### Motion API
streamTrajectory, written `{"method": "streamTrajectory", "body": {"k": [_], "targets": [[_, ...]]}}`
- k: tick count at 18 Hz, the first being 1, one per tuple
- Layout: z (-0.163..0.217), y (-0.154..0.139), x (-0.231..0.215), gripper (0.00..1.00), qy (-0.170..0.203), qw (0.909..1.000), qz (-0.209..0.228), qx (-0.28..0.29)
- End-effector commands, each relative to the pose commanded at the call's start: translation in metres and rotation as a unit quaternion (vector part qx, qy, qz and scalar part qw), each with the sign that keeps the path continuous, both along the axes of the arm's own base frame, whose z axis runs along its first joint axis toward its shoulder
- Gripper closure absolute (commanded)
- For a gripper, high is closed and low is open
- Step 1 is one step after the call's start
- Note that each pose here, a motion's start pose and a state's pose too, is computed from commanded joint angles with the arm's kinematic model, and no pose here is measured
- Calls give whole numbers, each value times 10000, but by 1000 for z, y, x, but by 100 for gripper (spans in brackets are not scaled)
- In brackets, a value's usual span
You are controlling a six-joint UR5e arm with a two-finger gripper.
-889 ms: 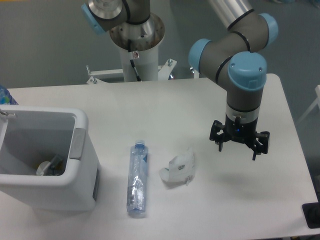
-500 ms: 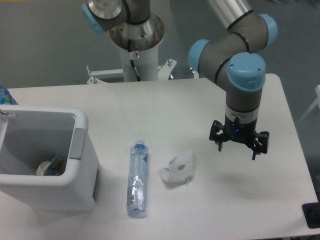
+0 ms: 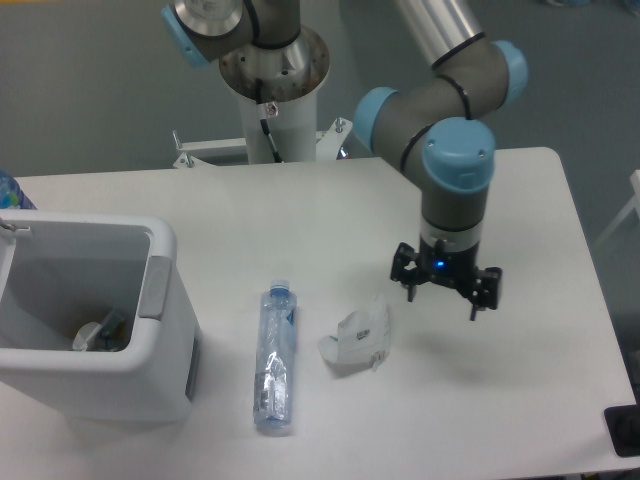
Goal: Place the trash in the trash can
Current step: 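Lower the open gripper onto the crumpled white wrapper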
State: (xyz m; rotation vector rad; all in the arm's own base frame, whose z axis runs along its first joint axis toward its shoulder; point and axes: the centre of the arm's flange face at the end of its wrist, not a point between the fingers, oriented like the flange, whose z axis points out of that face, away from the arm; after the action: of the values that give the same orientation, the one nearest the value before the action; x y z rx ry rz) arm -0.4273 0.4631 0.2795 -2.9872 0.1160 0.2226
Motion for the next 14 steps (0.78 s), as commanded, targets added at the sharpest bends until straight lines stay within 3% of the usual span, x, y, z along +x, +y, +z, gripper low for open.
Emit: {"method": "streamTrajectory", "body": {"k": [6, 7, 9, 11, 14], "targets": [[-35, 20, 45, 0, -213, 9974, -636, -248], [-41, 24, 48, 5, -230, 9971, -682, -263], [-46, 28, 49, 26, -223, 9969, -713, -259], [-50, 30, 49, 60, -226, 9968, -712, -268], [-46, 33, 46, 100, -193, 9973, -675, -227]]}}
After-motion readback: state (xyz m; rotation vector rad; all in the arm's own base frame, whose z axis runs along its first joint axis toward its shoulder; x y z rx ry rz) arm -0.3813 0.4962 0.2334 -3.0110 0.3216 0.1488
